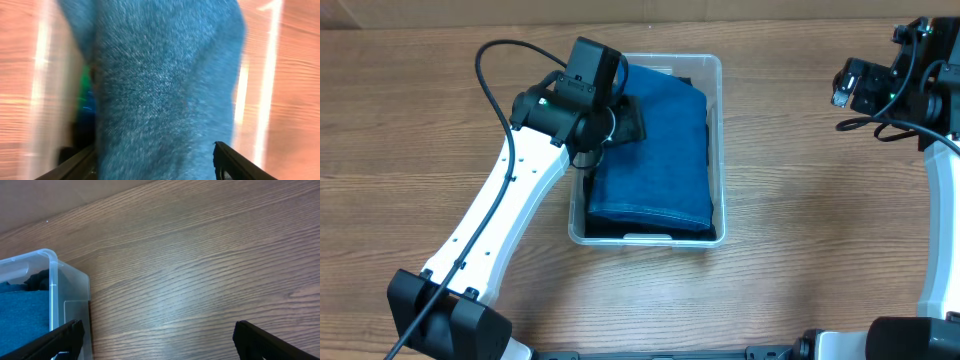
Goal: Pack container
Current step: 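Lower the teal towel into the bin over the other cloths, then press the teal towel flat with the left gripper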
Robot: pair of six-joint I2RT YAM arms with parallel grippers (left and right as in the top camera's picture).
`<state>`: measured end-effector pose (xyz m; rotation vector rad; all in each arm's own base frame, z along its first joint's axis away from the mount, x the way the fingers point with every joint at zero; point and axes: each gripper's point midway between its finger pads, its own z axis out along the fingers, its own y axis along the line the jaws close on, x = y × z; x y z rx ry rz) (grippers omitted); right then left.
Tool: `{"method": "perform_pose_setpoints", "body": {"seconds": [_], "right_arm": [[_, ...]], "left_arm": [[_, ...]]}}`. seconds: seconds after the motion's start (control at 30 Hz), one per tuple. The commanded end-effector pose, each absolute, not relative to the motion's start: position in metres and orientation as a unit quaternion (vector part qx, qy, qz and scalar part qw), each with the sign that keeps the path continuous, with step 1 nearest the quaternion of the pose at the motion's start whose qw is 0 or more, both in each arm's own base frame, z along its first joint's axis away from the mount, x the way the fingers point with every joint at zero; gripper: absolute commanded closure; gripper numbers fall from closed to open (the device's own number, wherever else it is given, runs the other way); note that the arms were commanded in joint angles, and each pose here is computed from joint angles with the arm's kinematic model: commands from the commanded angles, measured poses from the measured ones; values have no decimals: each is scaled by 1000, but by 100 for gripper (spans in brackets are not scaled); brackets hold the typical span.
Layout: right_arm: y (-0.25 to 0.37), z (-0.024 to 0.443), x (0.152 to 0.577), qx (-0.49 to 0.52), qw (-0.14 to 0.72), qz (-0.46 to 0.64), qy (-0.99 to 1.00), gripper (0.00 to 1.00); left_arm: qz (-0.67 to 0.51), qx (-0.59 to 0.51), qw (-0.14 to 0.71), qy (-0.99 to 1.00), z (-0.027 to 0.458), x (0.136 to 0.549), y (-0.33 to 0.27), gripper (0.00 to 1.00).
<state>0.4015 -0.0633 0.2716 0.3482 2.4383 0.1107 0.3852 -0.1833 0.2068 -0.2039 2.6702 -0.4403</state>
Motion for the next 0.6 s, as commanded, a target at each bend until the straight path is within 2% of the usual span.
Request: {"method": "perform_pose_setpoints", "body": {"seconds": [0.0,0.07,0.13,0.2,0.3,0.4,0.47,0.57], "right_arm": [[-63,276,402,134,338,45,930,0],[-63,275,401,134,336,45,931,0],[-63,275,401,134,336,45,931,0],[-63,275,401,134,336,45,931,0],[-63,276,402,134,337,45,931,0],[-63,275,401,134,336,45,931,0],[-63,275,401,134,336,45,931,0],[-63,276,401,134,337,46,931,0]], "left_arm": [[-41,-36,304,951,238,399,-145,42],[20,-36,332,942,245,407,-125,50],[76,-36,364,928,260,415,-107,53],[79,-15,390,917,276,424,-110,62],[29,40,409,911,287,433,-135,95],[-39,75,383,920,276,428,-163,96],[-94,93,329,935,252,416,-184,96],[-114,97,257,955,213,405,-198,96]]}}
